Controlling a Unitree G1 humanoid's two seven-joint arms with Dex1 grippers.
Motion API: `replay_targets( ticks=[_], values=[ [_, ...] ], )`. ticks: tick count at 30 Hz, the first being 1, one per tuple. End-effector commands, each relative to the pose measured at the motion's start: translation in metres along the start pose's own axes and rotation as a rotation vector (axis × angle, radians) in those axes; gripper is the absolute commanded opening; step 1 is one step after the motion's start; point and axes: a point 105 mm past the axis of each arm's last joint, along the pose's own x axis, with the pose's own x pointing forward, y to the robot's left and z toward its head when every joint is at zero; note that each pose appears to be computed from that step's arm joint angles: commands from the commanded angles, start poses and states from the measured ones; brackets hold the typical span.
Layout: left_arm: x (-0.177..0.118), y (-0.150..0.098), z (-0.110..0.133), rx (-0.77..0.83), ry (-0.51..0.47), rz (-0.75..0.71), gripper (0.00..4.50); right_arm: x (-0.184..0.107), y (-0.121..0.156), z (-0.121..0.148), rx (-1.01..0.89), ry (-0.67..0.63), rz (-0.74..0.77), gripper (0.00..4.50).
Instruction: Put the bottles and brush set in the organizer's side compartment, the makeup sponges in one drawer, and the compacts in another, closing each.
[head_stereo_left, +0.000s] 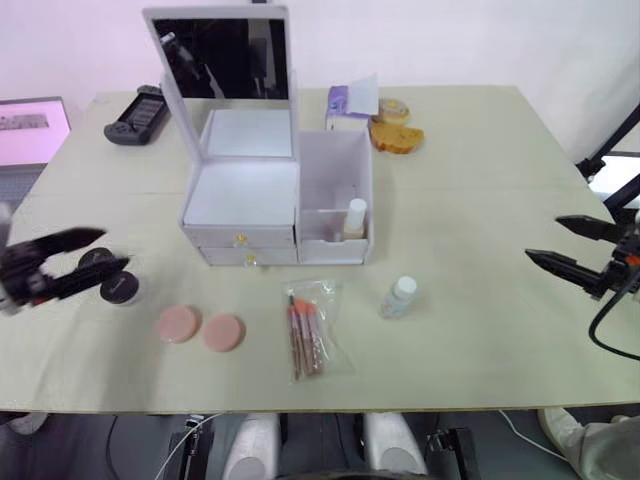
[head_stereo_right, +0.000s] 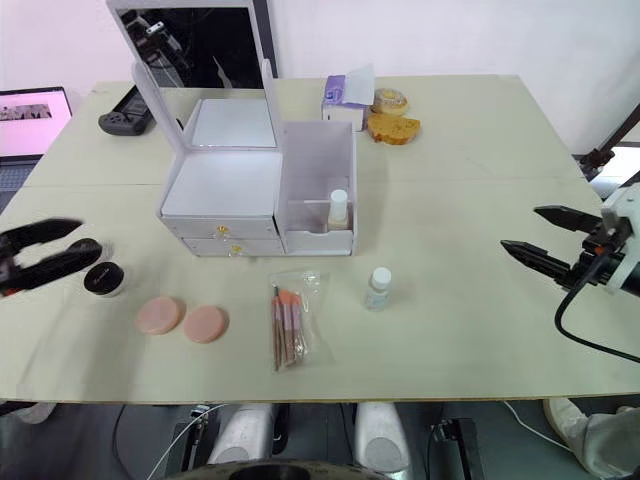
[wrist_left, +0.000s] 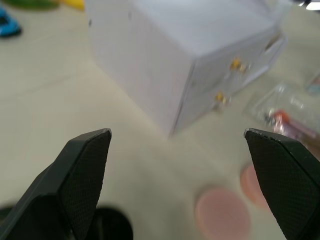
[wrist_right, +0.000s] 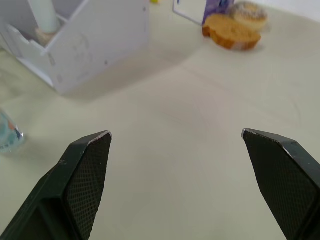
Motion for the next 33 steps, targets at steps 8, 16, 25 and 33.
replay_targets(
  ticks=[8, 16, 25, 33],
  values=[
    [-0.057, 0.024, -0.023, -0.001, 0.022, 0.201, 4.50, -0.016, -0.019, -0.003, -0.017, 0.021, -0.055, 4.42],
    [-0.035, 0.022, 0.000, 0.064, -0.013, 0.159, 4.50, -0.002, -0.012, 0.016, -0.039, 0.002, -0.004, 4.42],
    [0.045, -0.049, 0.051, 0.209, -0.008, -0.317, 4.50, 0.024, 0.060, 0.051, -0.119, 0.034, 0.345, 4.42],
    [0.098, -0.110, 0.077, 0.281, -0.039, -0.630, 4.50, 0.025, 0.124, 0.058, -0.216, 0.050, 0.536, 4.42]
  ],
)
